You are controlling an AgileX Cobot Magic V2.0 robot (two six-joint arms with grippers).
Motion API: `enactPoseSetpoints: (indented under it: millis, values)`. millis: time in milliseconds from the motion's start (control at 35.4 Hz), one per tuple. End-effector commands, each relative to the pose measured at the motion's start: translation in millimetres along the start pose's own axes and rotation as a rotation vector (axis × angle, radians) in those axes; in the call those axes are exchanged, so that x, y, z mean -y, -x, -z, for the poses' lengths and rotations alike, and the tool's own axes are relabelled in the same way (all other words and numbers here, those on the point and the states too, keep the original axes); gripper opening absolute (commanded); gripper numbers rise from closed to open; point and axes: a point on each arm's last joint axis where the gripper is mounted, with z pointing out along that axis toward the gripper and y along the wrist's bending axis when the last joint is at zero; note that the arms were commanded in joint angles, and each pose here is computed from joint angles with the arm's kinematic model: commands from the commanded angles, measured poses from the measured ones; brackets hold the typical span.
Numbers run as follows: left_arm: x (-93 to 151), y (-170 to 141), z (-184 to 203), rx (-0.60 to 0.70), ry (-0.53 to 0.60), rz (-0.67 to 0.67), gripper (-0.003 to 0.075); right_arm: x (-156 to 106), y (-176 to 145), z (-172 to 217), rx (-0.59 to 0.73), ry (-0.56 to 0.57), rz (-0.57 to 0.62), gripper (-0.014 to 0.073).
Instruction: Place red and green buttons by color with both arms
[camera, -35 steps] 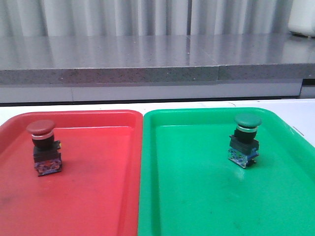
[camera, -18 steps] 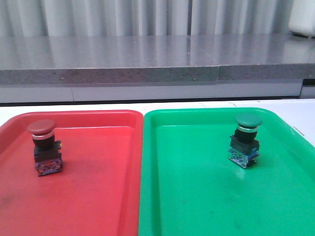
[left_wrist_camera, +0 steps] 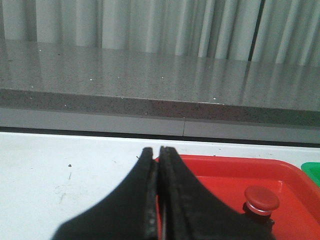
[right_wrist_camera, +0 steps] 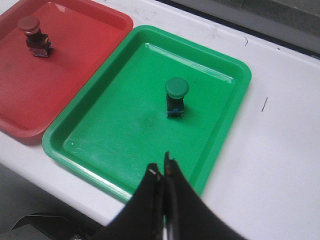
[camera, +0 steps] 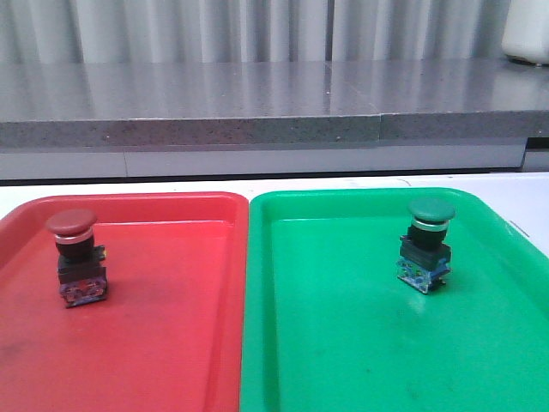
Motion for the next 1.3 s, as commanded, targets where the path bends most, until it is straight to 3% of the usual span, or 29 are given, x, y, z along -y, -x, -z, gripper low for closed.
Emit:
enactPoseSetpoints:
  millis: [0,819,848,1102,1272]
  values:
    - [1,1,1,0.082,-0.023,0.016,-0.002,1,10,4,0.072,-0.009,0.002,-0.0108]
    - [1,1,1,0.081,-0.03,0.017,-0.002,1,10,4,0.072,-0.009,0.002,-0.0108]
    - [1,1,1,0.081,-0.03,0.017,-0.002,1,10,4,0.072,-0.009,0.002,-0.0069]
    - [1,1,1,0.081,-0.03,0.017,-0.002,1,10,4,0.072,-0.009,0.002,-0.0069]
    - [1,1,1,0.079,-0.029,0.017,-0.002,3,-9,6,0.135,-0.062,0.016,-0.0069]
